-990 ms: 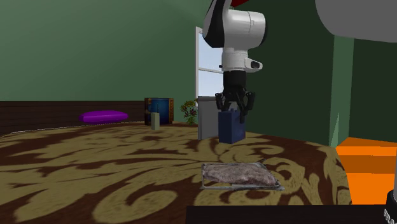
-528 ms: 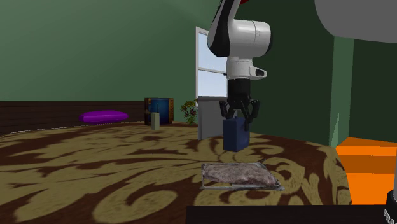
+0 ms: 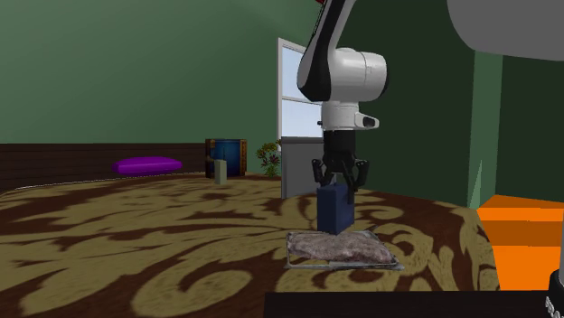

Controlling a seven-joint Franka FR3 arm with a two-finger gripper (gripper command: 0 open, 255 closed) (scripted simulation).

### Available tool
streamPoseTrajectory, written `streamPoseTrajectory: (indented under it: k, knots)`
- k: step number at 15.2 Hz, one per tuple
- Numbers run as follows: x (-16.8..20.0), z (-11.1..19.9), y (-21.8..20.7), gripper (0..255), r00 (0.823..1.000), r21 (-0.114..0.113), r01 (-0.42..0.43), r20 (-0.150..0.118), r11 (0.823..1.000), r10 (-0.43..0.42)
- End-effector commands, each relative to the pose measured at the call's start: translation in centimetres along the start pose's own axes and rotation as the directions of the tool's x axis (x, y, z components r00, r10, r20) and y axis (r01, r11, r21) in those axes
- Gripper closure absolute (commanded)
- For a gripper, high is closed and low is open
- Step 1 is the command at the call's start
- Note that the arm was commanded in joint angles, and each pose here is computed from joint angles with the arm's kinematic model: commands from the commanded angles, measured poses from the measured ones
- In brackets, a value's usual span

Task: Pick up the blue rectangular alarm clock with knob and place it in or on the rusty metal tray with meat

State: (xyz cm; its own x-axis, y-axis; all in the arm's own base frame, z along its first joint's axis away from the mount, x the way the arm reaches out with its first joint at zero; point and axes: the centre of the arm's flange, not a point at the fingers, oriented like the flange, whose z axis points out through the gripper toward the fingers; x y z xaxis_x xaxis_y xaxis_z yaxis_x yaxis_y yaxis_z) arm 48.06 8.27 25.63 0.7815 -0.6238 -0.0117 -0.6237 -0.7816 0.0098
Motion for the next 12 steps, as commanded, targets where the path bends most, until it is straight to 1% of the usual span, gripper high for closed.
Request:
streamPoseTrajectory:
  k: [1,3,10,11,12]
  knots:
    - [0.05,1.03,-0.04,255,1.0,0.001,0.0,0.0,1.0,0.0]
    - [0.06,1.99,-0.05,255,1.0,0.001,0.0,0.0,1.0,0.0]
    - [0.06,1.99,-0.05,255,1.0,0.001,0.0,0.0,1.0,0.0]
    - [0.07,2.0,-0.05,0,1.0,0.001,0.0,0.0,1.0,0.0]
    - [0.07,2.0,-0.06,0,1.0,0.001,0.0,0.0,1.0,0.0]
